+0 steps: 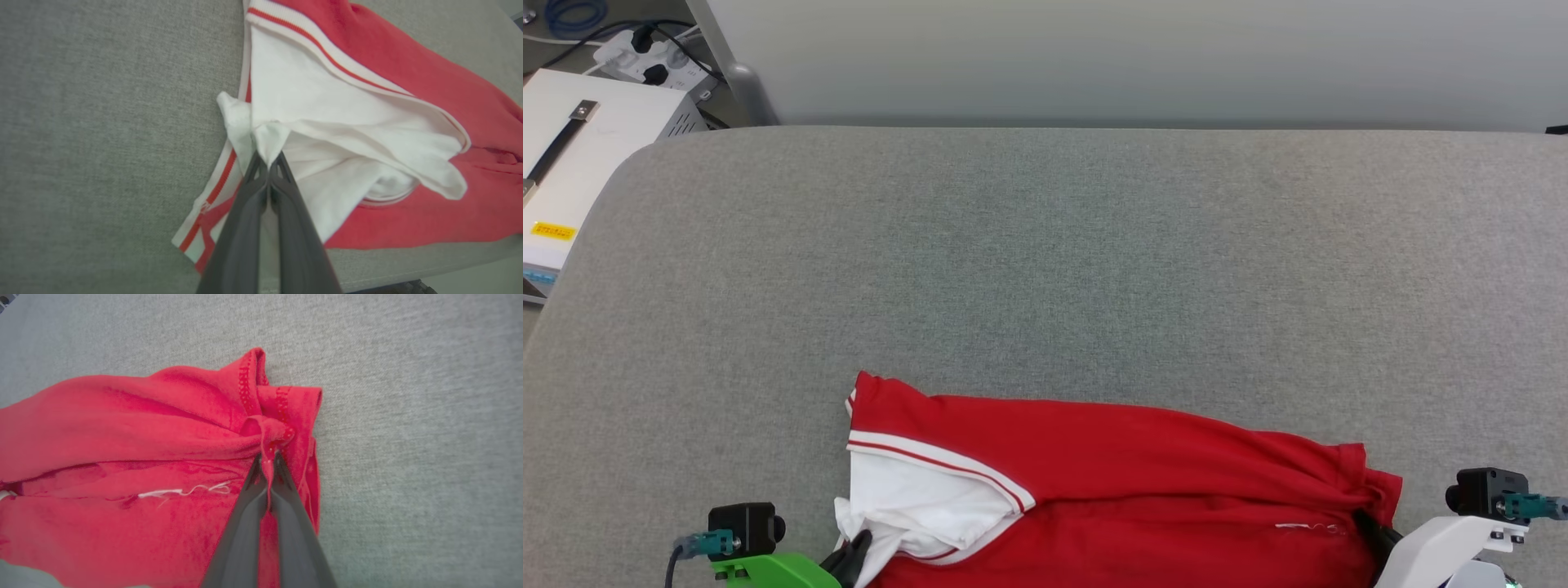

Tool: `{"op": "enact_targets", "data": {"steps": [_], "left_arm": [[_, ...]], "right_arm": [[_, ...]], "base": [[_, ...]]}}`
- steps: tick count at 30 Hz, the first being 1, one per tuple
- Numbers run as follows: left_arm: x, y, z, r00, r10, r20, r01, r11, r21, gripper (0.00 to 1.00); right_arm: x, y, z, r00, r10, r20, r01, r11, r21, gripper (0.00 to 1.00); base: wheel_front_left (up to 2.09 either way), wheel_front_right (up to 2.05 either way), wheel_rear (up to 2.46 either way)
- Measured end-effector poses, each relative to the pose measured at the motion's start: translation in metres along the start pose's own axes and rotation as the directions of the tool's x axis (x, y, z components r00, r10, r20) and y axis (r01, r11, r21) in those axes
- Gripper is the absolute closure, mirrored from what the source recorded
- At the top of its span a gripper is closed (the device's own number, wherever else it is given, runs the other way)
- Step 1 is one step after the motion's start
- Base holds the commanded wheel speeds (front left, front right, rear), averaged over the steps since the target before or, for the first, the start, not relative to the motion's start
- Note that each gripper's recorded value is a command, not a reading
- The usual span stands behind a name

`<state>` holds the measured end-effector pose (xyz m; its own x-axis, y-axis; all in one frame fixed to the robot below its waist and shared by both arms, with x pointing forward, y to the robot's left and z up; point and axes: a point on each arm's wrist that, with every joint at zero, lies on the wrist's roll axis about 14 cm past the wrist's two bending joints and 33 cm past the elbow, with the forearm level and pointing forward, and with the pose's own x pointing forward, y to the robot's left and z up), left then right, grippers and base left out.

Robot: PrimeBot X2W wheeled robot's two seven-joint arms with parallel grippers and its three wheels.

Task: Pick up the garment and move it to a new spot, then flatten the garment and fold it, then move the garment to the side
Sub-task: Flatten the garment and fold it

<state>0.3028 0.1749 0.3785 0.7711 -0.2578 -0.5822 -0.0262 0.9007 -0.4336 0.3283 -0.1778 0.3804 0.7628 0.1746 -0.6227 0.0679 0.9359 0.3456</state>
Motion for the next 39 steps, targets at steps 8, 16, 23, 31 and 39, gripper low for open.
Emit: {"op": "enact_targets", "data": {"steps": [8, 16, 23, 31, 39], "left_arm": [[0.001, 0.000, 0.003, 1.000, 0.002, 0.024, -0.003, 0.999, 0.033, 0.00], [-0.002, -0.013, 0.060, 0.963, -0.016, 0.269, -0.022, 0.990, 0.138, 0.00], [-0.018, -0.034, 0.128, 0.865, -0.050, 0.500, -0.069, 0.974, 0.217, 0.00], [-0.036, -0.056, 0.163, 0.756, -0.094, 0.648, -0.109, 0.958, 0.267, 0.00], [-0.036, -0.051, 0.159, 0.748, -0.072, 0.660, -0.133, 0.958, 0.255, 0.00]], "right_arm": [[-0.006, 0.002, -0.001, 1.000, 0.003, 0.008, -0.003, 1.000, -0.011, 0.00], [-0.022, 0.014, 0.029, 0.993, 0.034, 0.109, -0.025, 0.997, -0.078, 0.00], [-0.042, 0.006, 0.056, 0.994, 0.007, 0.111, 0.007, 0.992, -0.124, 0.00], [-0.039, -0.018, 0.044, 0.996, -0.069, -0.049, 0.063, 0.990, -0.123, 0.00], [-0.008, 0.001, 0.006, 0.978, -0.009, -0.211, -0.009, 0.996, -0.085, 0.00]], "base": [[0.00, 0.00, 0.00], [0.00, 0.00, 0.00], [0.00, 0.00, 0.00], [0.00, 0.00, 0.00], [0.00, 0.00, 0.00]]}}
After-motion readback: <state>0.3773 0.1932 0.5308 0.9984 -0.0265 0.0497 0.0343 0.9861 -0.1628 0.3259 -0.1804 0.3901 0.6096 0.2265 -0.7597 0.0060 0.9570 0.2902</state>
